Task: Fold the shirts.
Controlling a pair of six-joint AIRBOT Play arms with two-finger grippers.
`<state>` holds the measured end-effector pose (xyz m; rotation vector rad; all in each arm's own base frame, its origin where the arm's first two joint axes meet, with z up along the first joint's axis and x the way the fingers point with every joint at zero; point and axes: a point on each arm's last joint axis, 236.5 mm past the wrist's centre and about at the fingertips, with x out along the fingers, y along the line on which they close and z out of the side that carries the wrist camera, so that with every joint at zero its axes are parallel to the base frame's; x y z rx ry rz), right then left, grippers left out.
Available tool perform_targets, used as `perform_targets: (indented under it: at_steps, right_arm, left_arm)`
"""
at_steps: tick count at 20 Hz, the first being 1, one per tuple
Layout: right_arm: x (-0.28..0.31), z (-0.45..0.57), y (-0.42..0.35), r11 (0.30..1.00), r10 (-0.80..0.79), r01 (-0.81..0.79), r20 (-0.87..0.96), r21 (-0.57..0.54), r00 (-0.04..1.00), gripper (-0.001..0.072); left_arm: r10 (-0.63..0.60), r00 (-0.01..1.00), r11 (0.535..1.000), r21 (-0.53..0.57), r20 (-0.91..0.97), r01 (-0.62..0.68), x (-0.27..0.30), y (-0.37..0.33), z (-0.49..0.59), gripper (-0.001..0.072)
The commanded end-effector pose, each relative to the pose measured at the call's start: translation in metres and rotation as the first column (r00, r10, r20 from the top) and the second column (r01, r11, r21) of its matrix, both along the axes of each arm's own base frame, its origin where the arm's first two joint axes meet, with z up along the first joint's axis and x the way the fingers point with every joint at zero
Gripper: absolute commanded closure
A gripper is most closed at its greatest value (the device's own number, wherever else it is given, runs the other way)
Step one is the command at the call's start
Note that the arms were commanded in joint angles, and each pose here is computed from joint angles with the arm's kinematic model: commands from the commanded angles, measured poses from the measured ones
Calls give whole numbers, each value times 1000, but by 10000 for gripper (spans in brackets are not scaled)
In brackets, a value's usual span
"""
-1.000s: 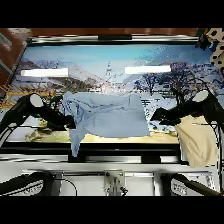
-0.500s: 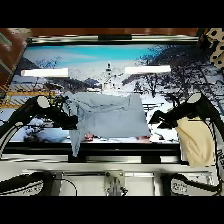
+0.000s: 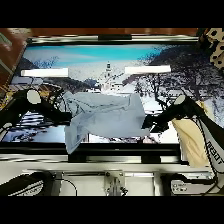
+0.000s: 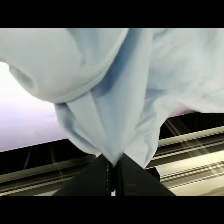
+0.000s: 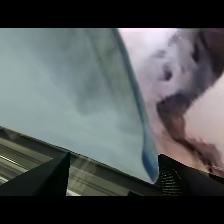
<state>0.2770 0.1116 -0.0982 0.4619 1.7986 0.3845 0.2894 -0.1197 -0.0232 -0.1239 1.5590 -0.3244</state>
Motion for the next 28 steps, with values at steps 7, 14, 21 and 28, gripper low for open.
perform_targets:
  at_steps: [7,14,21,28]
  right_arm:
    - [30,31,54,995,69,-82,203,58,977,652]
    - [100,420,-31,986,66,135,977,-95,203,652]
    - [-57,619,-57,959,72,282,926,38,-371,652]
    - [-90,600,-74,932,73,359,954,38,-290,652]
  left_arm:
    - [-105,952,994,69,287,88,64,10,100,669]
    - [-53,439,997,73,897,-29,69,39,422,669]
    - [274,-180,962,-266,945,67,-83,53,606,668]
    - [250,-122,968,-243,961,67,-128,57,586,668]
